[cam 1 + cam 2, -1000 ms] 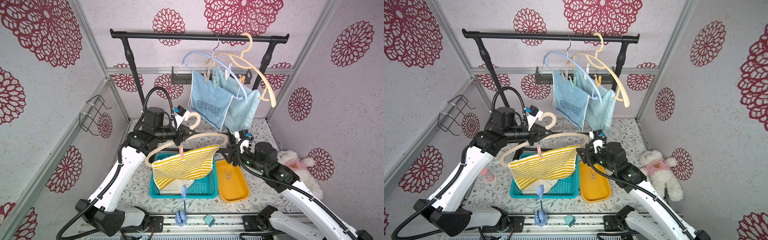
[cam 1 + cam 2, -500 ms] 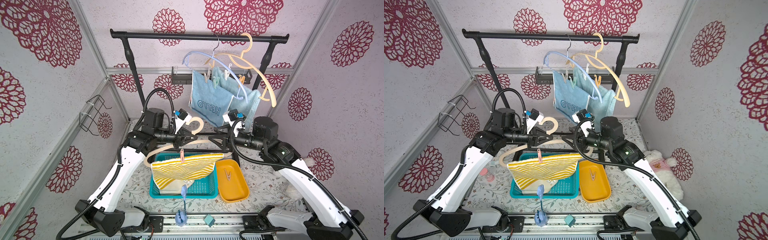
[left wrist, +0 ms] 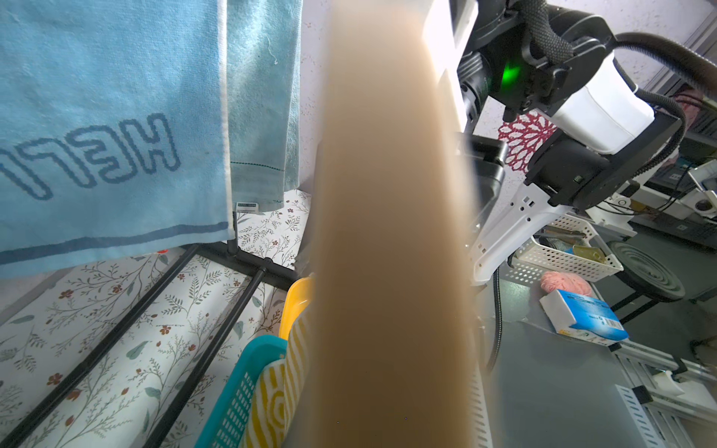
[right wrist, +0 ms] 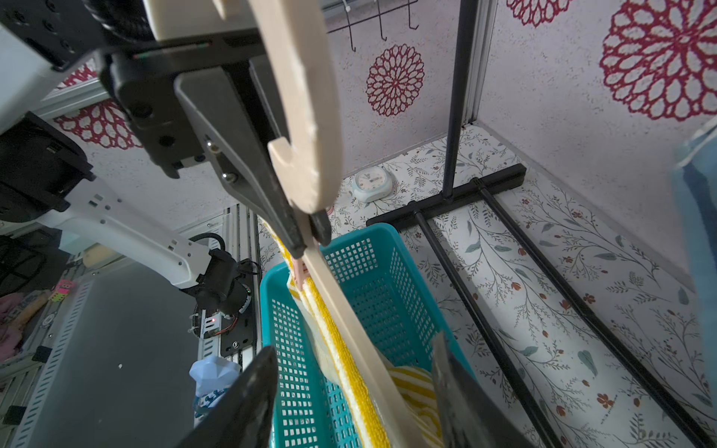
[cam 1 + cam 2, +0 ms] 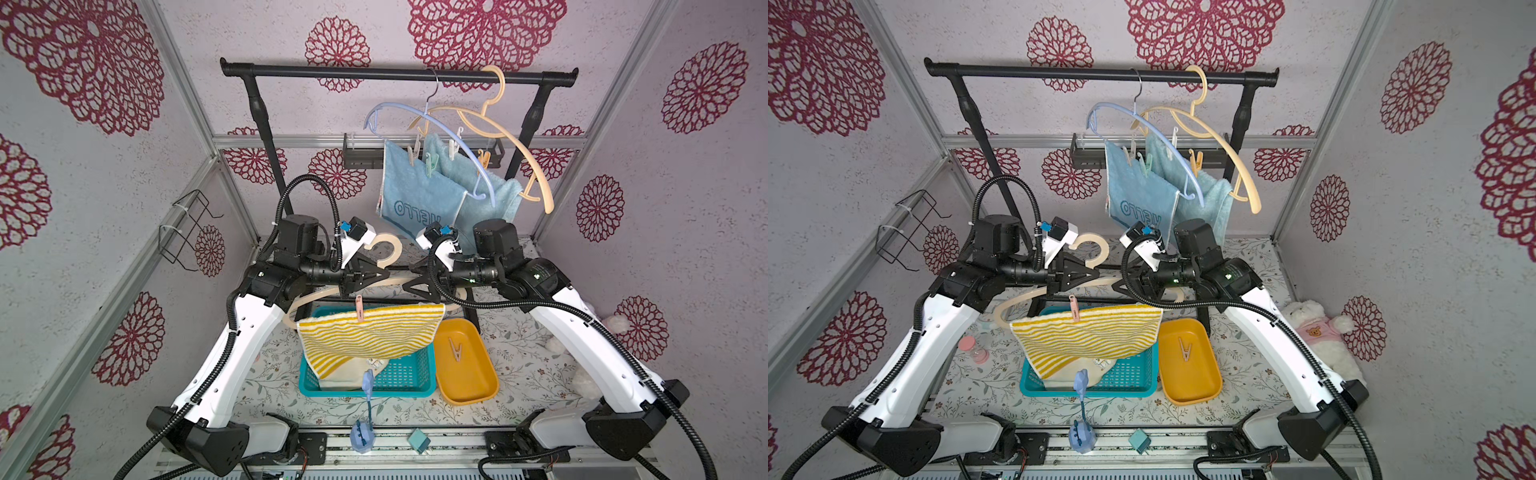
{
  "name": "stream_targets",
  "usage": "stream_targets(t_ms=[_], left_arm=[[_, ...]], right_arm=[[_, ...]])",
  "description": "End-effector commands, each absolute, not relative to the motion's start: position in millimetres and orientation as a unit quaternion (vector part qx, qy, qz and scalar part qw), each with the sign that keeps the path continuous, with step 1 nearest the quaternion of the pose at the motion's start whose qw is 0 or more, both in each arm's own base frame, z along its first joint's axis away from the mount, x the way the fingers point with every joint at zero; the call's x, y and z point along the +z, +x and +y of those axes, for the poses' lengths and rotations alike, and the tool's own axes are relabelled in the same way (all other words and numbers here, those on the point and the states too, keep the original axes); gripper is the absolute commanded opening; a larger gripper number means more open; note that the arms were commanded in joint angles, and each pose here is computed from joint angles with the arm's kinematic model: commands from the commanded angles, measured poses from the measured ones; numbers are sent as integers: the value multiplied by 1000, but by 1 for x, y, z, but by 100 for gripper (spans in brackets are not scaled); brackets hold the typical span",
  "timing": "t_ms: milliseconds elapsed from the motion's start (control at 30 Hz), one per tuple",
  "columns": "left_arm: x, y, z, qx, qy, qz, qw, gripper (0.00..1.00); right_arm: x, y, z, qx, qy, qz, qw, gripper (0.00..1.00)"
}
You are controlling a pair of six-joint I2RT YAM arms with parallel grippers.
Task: Remove the clothespins securing towels to the hanger
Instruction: Remove the clothespin from the hanger.
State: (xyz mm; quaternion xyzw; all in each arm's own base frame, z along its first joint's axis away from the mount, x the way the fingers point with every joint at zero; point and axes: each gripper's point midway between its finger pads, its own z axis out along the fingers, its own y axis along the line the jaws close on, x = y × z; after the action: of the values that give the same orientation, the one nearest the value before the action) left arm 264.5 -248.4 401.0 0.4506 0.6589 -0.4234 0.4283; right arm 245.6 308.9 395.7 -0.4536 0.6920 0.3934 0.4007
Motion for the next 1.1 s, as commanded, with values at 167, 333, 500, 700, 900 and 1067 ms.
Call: stream_targets(t_ms=[167,333,500,700,900,1067], left_arm=[[421,261,-245,-409,488,612,469,0],[422,265,-244,-400,492,608,477,0],[426,267,-242,-394,493,605,485,0],[429,268,-242,-388,493,603,492,0],[434,269,-242,-384,496,598,498,0],[433,273,-243,-381,498,597,500,0]], right_arm=[[406,246,320,401,-485,666,400,62],[405,246,324,407,-496,660,390,56],[405,239,327,422,-509,649,377,45],[402,235,329,431,-516,644,366,33],[397,232,329,435,-522,645,350,35],[387,231,332,431,-530,650,333,29]])
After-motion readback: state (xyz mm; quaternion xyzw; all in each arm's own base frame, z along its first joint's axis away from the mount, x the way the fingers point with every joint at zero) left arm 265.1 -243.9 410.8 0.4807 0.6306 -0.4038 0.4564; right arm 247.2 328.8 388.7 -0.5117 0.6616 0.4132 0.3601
